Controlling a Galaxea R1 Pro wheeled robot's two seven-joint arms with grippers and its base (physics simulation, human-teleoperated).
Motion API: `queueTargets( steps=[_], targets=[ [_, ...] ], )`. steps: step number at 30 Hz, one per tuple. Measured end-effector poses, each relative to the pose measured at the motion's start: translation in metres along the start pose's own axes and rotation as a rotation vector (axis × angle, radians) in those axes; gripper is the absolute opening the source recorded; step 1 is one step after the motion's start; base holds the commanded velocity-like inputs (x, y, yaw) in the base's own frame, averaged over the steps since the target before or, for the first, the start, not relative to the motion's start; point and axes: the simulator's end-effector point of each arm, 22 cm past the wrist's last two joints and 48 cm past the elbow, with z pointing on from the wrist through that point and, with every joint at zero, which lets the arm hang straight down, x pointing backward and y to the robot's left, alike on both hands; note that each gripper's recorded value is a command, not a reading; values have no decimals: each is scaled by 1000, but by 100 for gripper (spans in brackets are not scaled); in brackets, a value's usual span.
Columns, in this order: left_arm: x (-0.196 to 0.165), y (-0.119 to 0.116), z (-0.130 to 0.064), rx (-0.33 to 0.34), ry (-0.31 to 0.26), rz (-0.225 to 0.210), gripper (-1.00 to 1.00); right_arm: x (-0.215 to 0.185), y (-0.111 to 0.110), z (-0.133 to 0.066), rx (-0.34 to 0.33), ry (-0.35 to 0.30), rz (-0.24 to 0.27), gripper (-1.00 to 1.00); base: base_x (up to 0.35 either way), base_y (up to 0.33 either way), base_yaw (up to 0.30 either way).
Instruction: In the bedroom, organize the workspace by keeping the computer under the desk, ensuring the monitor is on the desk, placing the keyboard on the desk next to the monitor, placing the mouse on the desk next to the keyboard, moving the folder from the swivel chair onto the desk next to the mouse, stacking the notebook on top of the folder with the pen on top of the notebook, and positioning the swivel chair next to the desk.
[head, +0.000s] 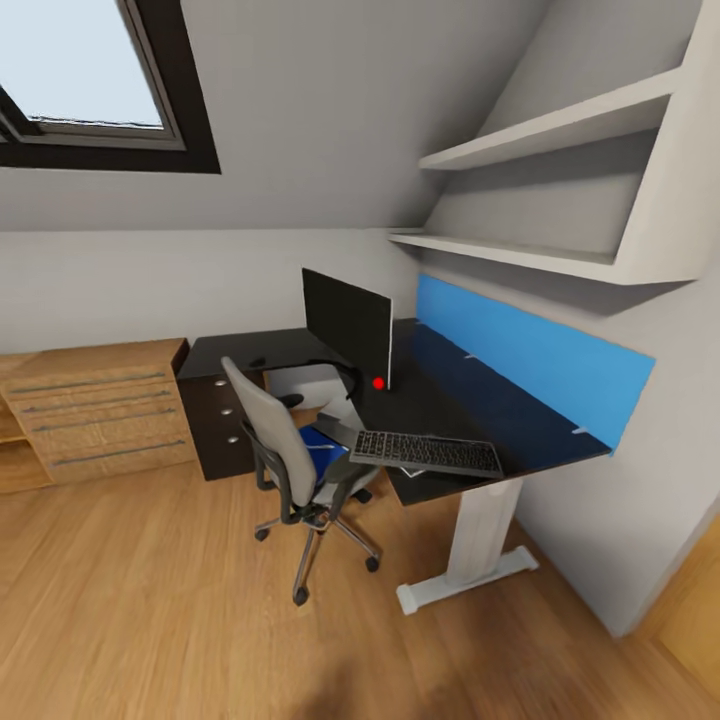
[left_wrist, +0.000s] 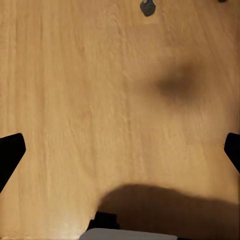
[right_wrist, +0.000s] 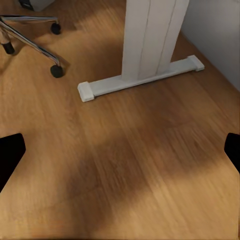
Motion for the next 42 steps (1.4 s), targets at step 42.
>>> queueTargets(
  steps=[42],
  targets=[
    [9,-12,41,-10,-44,-67,100,38,-10,27,8,-4,-16,100,-10,-16,165]
  ],
)
